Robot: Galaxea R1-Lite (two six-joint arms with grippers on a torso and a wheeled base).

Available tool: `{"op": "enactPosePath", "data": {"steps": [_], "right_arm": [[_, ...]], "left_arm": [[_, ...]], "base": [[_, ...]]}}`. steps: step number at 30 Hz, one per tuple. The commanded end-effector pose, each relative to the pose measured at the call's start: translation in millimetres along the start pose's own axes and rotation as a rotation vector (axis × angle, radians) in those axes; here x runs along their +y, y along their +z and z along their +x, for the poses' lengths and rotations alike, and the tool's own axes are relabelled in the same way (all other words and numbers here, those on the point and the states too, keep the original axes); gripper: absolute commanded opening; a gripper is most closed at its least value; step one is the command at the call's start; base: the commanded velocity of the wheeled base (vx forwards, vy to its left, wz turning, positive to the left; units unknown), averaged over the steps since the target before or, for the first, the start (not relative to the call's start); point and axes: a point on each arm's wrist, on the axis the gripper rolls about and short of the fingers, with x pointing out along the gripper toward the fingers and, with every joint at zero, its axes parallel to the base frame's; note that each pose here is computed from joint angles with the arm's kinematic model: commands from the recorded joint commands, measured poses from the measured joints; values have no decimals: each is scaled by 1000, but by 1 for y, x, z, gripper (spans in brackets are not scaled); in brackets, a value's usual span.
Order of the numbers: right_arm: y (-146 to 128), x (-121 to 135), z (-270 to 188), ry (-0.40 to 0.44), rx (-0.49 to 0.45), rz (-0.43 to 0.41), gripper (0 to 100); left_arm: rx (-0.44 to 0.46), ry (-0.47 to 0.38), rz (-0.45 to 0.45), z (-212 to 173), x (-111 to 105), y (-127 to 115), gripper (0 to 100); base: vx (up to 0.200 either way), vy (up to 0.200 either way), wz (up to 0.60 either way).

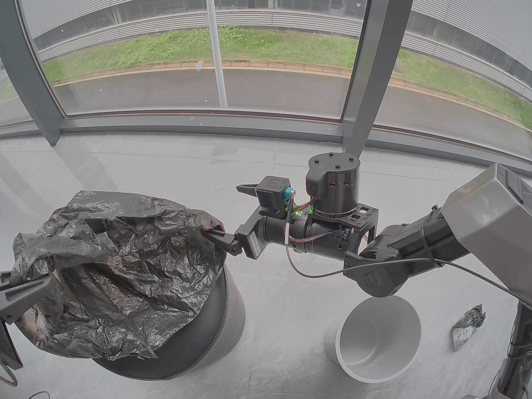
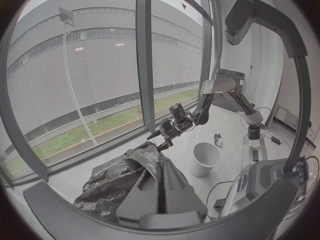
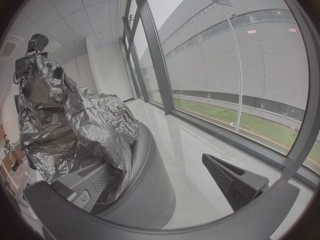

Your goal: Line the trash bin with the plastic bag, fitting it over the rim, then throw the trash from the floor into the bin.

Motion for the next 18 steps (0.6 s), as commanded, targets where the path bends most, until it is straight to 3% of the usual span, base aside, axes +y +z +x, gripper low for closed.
{"op": "enactPosePath", "data": {"steps": [1, 2, 3, 8, 12, 18], "right_arm": [[-10, -11, 5, -19, -7, 1, 100], [-10, -11, 5, -19, -7, 1, 100], [-8, -11, 4, 12, -30, -4, 0], [-8, -3, -2, 74, -36, -3, 0], [8, 11, -15, 139, -73, -13, 0], [38, 15, -55, 148, -112, -20, 0]], "left_arm": [[1, 1, -1, 0, 0, 0, 0], [1, 1, -1, 0, 0, 0, 0], [6, -1, -1, 1, 0, -1, 0], [5, -2, -1, 5, -1, -3, 0], [-3, 1, -5, 12, -2, -6, 0], [1, 14, -42, 31, -1, -9, 0]], "base": [[0, 0, 0], [0, 0, 0], [0, 0, 0], [0, 0, 0], [0, 0, 0], [0, 0, 0]]}}
